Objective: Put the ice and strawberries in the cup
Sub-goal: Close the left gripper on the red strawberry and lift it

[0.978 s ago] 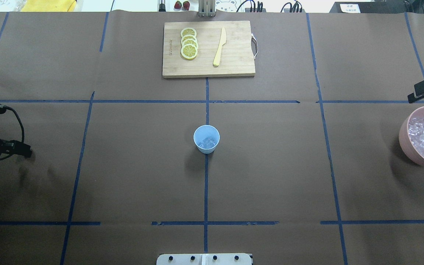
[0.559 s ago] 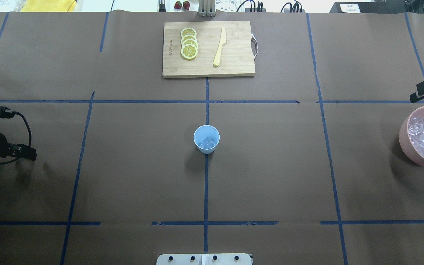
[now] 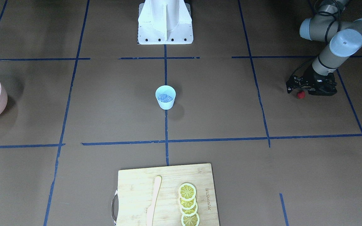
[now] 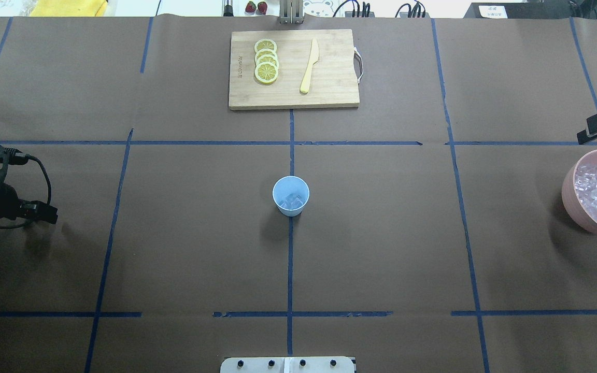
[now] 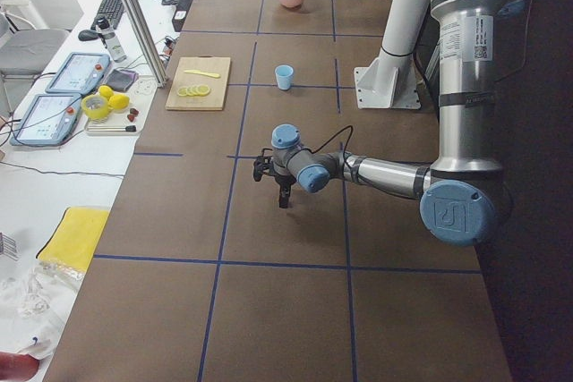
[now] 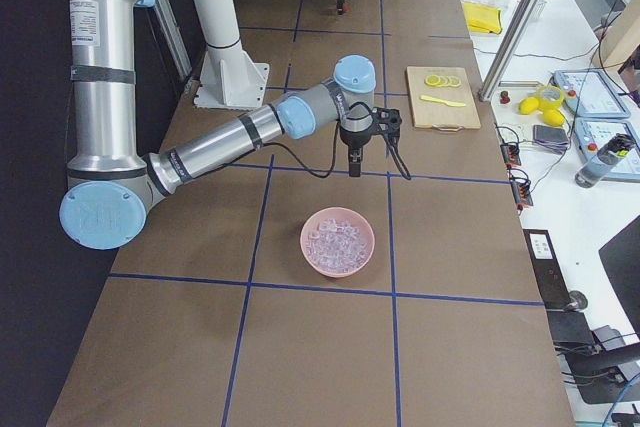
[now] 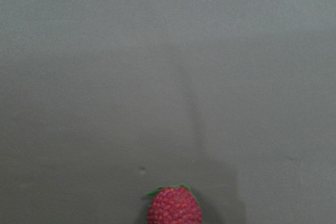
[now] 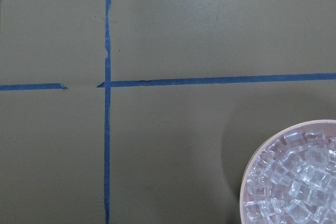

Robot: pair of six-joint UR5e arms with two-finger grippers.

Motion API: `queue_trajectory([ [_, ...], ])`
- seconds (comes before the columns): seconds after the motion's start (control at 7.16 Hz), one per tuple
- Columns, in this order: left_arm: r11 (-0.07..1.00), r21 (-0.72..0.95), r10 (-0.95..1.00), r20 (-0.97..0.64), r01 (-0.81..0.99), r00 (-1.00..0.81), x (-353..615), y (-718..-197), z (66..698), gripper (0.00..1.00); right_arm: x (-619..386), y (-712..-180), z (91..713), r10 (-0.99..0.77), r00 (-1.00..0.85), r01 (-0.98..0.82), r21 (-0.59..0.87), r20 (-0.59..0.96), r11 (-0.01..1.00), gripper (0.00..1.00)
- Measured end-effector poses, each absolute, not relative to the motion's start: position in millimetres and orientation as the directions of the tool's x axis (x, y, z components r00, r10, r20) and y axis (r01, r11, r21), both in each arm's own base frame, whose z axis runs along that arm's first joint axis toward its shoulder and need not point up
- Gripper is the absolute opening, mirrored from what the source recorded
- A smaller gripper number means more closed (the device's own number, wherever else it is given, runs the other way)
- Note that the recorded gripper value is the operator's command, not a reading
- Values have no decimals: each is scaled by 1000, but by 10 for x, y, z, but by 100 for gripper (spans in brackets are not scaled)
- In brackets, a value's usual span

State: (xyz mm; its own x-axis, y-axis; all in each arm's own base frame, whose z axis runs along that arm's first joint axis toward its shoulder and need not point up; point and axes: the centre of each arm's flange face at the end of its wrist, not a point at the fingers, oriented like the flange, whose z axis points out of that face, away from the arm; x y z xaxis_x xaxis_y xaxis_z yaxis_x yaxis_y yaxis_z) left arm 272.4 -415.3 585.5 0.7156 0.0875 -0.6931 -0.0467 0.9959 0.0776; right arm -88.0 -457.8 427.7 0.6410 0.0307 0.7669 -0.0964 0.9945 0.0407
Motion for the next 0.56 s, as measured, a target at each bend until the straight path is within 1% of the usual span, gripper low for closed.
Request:
queue_trajectory([
  [0.42,995,97,87,-680,-28,728,2706,-4188,5860,88,-875,-4573,4267,28,642,-98,46,766,994,99],
  [0.56,994,111,88,-674,-17,733,2689,-4203,5864,82,-874,-4572,4265,27,642,-98,47,766,994,99],
])
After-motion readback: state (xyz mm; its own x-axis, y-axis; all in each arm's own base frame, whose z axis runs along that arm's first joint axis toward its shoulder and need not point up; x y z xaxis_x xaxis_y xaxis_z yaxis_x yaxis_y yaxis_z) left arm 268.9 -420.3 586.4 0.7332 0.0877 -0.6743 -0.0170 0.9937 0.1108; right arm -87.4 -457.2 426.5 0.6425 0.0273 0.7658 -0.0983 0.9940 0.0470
